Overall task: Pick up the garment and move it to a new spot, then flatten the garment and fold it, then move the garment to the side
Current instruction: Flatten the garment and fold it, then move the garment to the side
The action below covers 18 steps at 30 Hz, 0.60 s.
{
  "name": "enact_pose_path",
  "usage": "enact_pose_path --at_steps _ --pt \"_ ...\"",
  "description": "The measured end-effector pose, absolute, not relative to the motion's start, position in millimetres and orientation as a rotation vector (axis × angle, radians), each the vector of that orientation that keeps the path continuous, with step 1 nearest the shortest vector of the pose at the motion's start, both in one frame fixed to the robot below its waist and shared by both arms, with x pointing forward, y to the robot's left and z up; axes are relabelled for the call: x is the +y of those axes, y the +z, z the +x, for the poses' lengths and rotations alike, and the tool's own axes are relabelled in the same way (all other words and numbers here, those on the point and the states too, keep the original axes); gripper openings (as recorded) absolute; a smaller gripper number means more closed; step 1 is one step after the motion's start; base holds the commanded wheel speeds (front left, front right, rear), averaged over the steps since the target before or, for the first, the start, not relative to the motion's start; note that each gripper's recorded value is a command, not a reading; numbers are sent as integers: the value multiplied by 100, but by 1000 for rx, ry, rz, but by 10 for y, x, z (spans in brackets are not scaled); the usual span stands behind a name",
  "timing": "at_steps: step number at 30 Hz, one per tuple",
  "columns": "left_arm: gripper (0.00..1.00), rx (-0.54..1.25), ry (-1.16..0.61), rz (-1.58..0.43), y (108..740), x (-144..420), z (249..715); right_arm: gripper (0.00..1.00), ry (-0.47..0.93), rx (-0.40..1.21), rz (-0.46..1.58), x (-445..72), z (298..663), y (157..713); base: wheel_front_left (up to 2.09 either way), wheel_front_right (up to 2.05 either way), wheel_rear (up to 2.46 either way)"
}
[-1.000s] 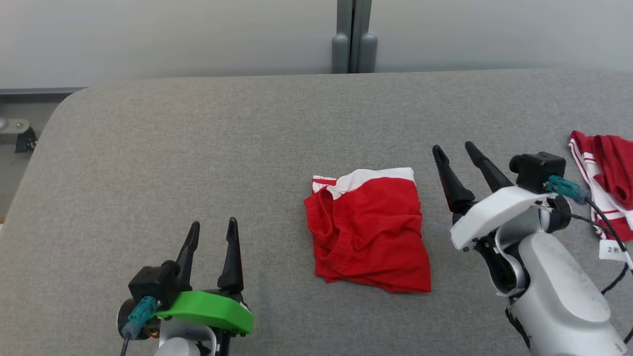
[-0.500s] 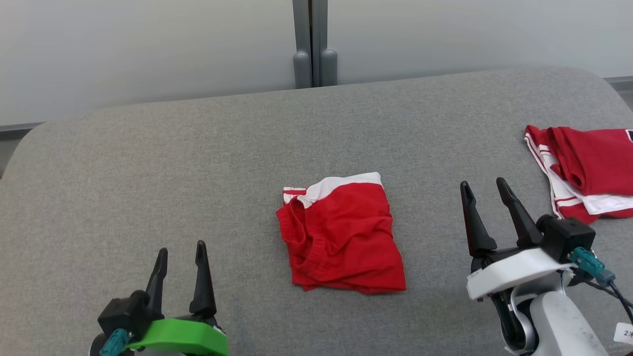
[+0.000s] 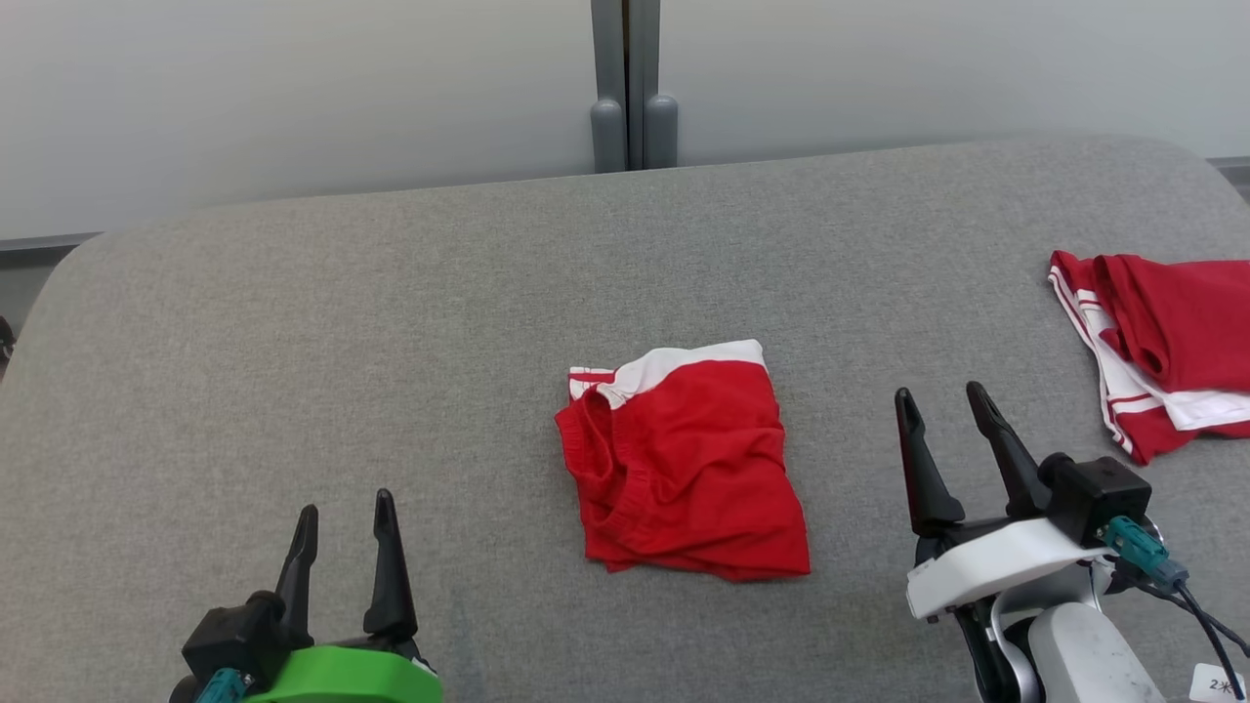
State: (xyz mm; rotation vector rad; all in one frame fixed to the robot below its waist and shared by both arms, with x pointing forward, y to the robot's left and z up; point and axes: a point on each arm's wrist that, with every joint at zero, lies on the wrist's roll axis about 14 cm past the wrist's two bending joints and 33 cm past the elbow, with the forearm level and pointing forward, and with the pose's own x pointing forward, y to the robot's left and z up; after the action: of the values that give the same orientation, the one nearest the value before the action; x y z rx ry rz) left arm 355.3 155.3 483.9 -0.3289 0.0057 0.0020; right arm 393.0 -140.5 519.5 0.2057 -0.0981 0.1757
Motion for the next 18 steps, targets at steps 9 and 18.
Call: enact_pose_path --at_steps 9,18 --pt "100 8 15 -327 4818 1590 3546 100 174 -62 199 -1389 3954 5106 0 0 0" --pt "100 16 48 -326 4776 1678 3576 100 243 130 249 -1157 4131 4918 0 0 0"
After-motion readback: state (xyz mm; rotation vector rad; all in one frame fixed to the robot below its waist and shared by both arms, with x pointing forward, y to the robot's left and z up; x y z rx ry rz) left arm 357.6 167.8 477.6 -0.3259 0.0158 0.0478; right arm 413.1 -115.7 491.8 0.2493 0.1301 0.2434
